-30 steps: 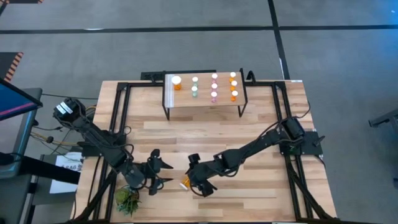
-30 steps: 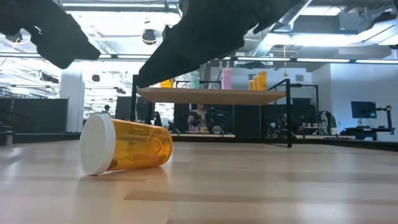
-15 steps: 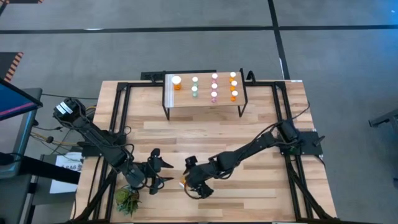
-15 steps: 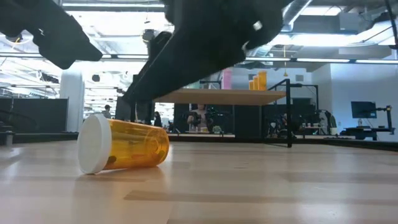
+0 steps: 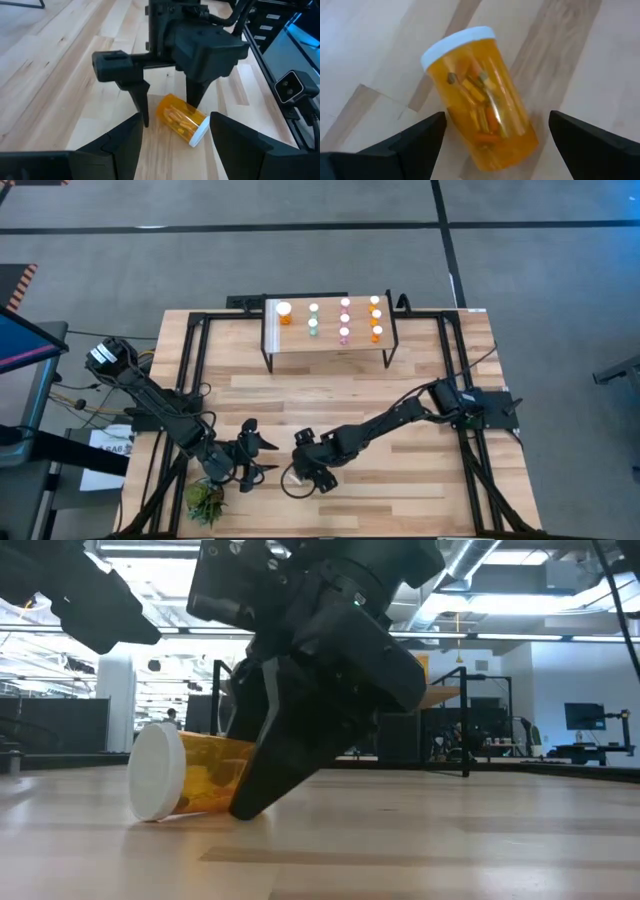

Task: Pick and place medicine bottles onto shelf by color
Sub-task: Put the large orange pill bottle on the shelf aligned with the other large orange pill bottle

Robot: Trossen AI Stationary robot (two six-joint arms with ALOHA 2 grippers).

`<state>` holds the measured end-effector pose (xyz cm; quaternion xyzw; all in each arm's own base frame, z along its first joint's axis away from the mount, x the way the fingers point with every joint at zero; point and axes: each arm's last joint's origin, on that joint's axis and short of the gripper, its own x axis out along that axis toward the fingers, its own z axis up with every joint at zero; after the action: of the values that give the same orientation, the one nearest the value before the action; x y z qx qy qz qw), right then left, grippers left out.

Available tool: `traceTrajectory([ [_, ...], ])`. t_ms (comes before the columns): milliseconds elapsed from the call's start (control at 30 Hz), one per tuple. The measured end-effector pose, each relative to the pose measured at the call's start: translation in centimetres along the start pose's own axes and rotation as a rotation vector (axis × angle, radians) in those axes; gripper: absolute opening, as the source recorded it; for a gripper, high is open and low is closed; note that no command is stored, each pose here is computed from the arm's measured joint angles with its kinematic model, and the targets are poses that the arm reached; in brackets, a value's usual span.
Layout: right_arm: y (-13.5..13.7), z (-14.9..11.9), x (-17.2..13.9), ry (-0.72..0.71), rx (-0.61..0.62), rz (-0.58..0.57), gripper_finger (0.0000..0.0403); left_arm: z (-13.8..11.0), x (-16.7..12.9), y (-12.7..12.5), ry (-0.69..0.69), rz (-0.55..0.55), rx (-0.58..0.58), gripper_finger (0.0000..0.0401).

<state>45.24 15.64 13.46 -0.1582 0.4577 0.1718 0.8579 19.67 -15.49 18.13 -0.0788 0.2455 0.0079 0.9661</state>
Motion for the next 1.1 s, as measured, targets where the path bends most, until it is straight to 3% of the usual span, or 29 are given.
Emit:
traceTrajectory([
  [233,0.0,-0.1,0.1,0.008,0.0,0.001,0.0371,0.0,0.0,0.0,0.003,0.002,-0.002,0.0218],
  [567,0.0,-0.2,0.2,0.014,-0.004,0.004,0.0284,0.0,0.0,0.0,0.002,0.003,-0.004,0.0218],
  [1100,-0.7,-0.1,-1.0,0.024,0.082,0.005,0.021,0.5,-0.4,0.1,-0.021,-0.005,0.0,0.0218],
])
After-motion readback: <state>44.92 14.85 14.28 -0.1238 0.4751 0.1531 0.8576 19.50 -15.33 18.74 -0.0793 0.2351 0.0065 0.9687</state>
